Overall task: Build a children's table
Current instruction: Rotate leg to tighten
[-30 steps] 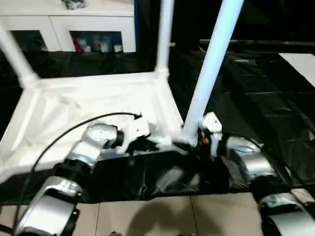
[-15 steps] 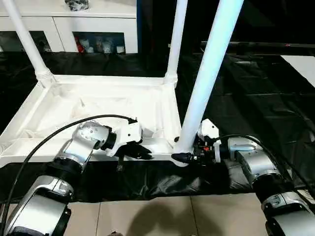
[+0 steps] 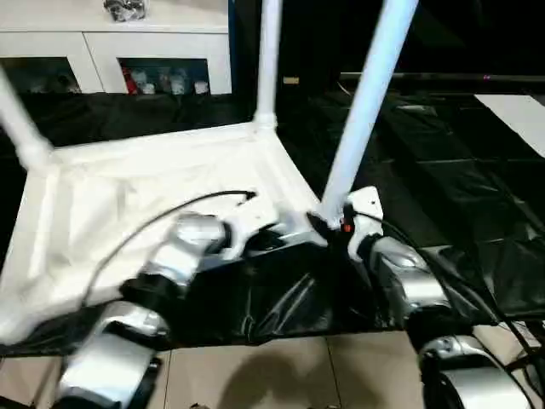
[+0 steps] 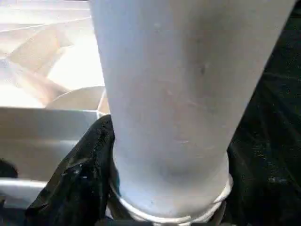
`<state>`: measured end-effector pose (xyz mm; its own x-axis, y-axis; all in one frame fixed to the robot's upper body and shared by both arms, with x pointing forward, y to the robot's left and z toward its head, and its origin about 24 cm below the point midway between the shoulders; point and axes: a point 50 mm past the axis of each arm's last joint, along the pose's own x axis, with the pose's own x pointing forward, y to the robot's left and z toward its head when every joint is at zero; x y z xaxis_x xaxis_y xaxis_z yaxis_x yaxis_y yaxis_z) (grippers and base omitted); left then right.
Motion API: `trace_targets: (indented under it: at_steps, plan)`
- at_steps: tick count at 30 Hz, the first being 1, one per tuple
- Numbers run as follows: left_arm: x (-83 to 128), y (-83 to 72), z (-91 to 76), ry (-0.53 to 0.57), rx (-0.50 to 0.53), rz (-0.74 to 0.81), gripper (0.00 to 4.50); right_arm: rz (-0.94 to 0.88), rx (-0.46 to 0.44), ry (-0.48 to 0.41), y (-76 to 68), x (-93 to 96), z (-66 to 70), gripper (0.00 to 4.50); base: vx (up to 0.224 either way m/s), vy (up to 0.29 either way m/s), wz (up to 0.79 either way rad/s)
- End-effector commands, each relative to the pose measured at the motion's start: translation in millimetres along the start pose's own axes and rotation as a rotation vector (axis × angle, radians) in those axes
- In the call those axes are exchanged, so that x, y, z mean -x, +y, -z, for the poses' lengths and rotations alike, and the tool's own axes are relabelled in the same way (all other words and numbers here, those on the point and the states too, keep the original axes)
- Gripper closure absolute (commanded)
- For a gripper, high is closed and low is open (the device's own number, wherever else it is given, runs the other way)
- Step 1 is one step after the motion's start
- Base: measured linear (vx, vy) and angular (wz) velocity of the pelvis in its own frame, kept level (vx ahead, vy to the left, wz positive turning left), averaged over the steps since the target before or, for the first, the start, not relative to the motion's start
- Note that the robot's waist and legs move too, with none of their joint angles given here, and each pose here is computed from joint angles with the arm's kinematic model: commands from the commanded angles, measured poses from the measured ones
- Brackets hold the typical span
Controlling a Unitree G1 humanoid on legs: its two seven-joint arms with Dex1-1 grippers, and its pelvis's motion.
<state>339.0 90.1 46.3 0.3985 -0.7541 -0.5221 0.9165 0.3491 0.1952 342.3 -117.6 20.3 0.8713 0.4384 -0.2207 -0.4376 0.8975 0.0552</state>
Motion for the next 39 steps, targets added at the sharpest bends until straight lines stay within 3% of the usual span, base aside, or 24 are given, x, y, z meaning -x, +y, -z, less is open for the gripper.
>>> trace_targets:
  at_steps: [1,6,11,20,21,25,31,34,39]
  plan:
    - [-25,-23.7,-27.8,-0.079,-0.094,0.107,4.50,-0.122,0.015,-0.017,37.5,-13.4,-2.7,1.20,0.000,0.000,0.00]
    - [-15,-18.8,-20.5,-0.075,-0.115,0.119,4.50,-0.166,0.001,-0.045,32.5,-11.2,-7.8,0.77,0.000,0.000,0.00]
    - [5,-13.1,-4.8,-0.040,-0.162,0.190,4.50,-0.410,0.139,-0.019,26.1,1.1,-10.3,0.77,0.000,0.000,0.00]
    - [29,-2.9,9.4,0.013,-0.189,0.284,4.50,-0.806,0.245,0.095,20.6,28.9,-3.0,0.77,0.000,0.000,0.00]
    - [31,-1.8,10.6,0.021,-0.193,0.290,4.50,-0.833,0.256,0.107,20.3,30.7,-2.5,1.01,0.000,0.000,0.00]
    - [37,0.6,13.8,0.039,-0.211,0.314,4.50,-0.897,0.284,0.131,20.9,33.2,-2.5,1.21,0.000,0.000,0.00]
    - [43,3.7,15.5,0.051,-0.214,0.337,4.50,-0.934,0.291,0.136,22.6,33.2,-4.8,1.74,0.000,0.000,0.00]
    - [43,4.6,14.8,0.044,-0.211,0.331,4.50,-0.924,0.275,0.128,23.1,33.1,-4.6,1.77,0.000,0.000,0.00]
    - [26,6.2,6.9,0.021,-0.155,0.193,4.50,-0.624,0.165,0.060,21.9,17.1,-3.2,1.79,0.000,0.000,0.00]
